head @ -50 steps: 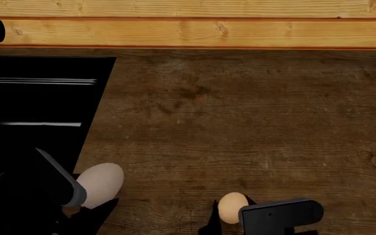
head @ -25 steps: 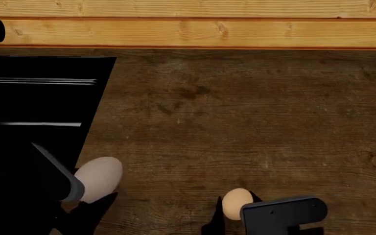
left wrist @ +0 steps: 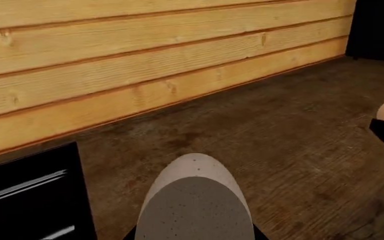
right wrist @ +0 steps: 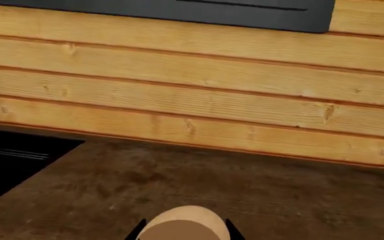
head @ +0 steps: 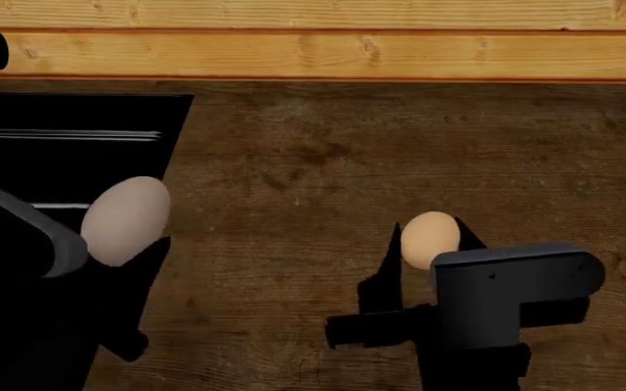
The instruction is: Place the eggs and milk next to the bowl.
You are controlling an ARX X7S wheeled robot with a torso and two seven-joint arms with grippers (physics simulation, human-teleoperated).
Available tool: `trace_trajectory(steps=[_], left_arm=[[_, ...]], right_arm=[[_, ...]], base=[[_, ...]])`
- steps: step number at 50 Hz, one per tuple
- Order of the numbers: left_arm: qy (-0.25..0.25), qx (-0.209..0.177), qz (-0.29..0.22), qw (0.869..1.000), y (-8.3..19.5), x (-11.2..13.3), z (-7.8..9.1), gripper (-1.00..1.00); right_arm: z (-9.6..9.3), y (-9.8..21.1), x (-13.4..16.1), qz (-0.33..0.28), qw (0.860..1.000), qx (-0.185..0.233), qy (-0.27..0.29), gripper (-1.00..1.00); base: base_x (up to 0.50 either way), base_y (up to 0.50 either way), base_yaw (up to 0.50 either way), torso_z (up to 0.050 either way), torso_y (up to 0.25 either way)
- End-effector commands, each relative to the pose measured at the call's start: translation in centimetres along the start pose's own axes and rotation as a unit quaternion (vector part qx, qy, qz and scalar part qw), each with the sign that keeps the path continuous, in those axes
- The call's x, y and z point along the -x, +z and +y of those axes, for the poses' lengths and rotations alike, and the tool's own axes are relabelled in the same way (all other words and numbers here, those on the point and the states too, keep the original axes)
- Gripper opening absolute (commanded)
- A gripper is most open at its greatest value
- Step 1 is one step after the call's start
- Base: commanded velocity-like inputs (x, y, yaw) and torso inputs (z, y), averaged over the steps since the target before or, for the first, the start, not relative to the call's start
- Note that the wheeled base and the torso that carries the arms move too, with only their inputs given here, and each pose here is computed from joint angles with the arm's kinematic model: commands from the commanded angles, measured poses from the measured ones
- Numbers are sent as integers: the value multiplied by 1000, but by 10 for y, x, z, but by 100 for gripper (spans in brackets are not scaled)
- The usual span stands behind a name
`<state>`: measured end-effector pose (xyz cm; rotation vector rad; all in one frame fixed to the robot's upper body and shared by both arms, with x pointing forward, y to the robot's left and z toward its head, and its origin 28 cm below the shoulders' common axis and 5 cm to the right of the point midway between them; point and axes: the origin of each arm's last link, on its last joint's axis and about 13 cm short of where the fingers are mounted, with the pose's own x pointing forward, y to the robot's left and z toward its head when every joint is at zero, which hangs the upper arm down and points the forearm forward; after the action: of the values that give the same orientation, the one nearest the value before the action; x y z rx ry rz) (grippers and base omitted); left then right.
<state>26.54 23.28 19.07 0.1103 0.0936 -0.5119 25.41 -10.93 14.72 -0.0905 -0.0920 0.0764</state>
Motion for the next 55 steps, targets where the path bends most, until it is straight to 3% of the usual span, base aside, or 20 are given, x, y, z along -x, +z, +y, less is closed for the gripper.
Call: trace_trajectory(steps=[1,22,45,55], left_arm=[[37,27,-72,996,21,11,-6,-100],[130,18,-137,982,35,28,-2,-100],[158,12,-150,976,34,28,1,-100],[151,6,-147,977,34,28,-2,-100]], right_arm=[[-9,34,-12,-58,998,14,-24,-100],[-19,80,-18,-146,987,37,-60,-100],[-16,72,-18,-150,986,36,-63,-100],[-17,71,-16,-146,987,32,-64,-100]], base=[[0,0,0,0,0],[0,0,0,0,0],[0,0,0,0,0],[-436,87,0,0,0]])
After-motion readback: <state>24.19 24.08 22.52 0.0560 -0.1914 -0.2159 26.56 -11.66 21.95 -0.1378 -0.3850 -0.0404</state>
